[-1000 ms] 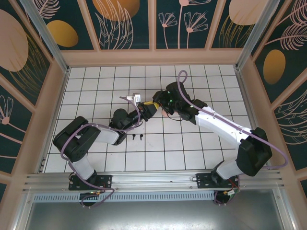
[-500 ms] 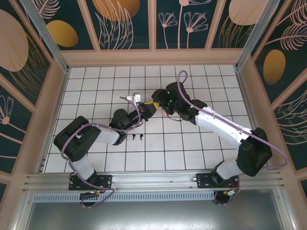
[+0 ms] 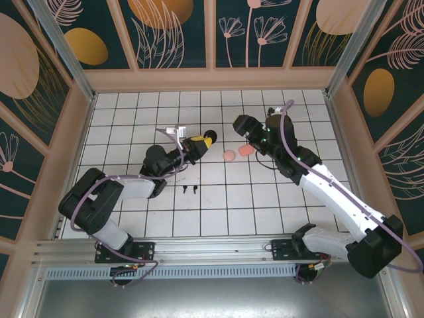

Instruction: Insert the wireless bluetooth earbuds into the charging case

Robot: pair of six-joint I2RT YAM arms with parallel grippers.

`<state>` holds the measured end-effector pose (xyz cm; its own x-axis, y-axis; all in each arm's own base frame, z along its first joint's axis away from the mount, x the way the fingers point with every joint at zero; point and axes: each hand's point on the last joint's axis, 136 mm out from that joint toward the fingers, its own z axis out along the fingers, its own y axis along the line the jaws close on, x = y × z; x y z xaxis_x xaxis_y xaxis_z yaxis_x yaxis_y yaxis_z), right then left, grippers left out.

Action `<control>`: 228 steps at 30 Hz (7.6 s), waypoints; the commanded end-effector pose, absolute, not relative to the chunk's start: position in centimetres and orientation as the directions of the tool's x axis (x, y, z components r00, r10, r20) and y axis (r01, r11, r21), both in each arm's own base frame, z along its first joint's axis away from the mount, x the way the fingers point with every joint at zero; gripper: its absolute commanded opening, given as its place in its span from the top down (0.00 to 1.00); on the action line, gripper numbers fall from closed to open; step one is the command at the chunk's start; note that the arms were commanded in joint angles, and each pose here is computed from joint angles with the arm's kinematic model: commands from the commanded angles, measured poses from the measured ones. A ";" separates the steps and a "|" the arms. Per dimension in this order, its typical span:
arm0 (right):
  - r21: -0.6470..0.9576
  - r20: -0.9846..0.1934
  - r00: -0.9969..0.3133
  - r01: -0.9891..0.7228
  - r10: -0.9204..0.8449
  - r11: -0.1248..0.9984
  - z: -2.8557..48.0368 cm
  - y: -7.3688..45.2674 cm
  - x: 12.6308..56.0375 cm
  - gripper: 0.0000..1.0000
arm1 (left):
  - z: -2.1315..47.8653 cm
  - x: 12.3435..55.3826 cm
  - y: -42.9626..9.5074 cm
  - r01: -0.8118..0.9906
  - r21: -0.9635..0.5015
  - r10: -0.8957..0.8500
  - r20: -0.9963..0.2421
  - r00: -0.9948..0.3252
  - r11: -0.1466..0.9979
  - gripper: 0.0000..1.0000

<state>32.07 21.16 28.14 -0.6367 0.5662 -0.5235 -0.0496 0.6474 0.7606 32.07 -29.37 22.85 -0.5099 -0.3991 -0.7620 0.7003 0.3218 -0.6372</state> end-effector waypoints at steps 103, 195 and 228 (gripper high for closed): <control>0.645 -0.721 -0.691 -0.639 0.056 0.419 25.4 27.6 27.5 0.77 | 27.4 25.6 -31.6 0.852 -0.524 -0.046 -0.851 -0.524 -0.002 1.00; 0.142 -0.808 -0.481 -0.719 -0.340 0.680 24.7 27.3 29.7 0.78 | 22.7 27.6 -32.4 0.866 -0.492 0.430 -0.765 -0.479 0.090 1.00; 0.365 -0.320 -0.945 -0.193 -0.072 0.911 9.3 38.4 24.1 0.59 | 30.9 37.5 -12.8 0.392 -0.426 -0.409 -0.903 -0.131 0.815 1.00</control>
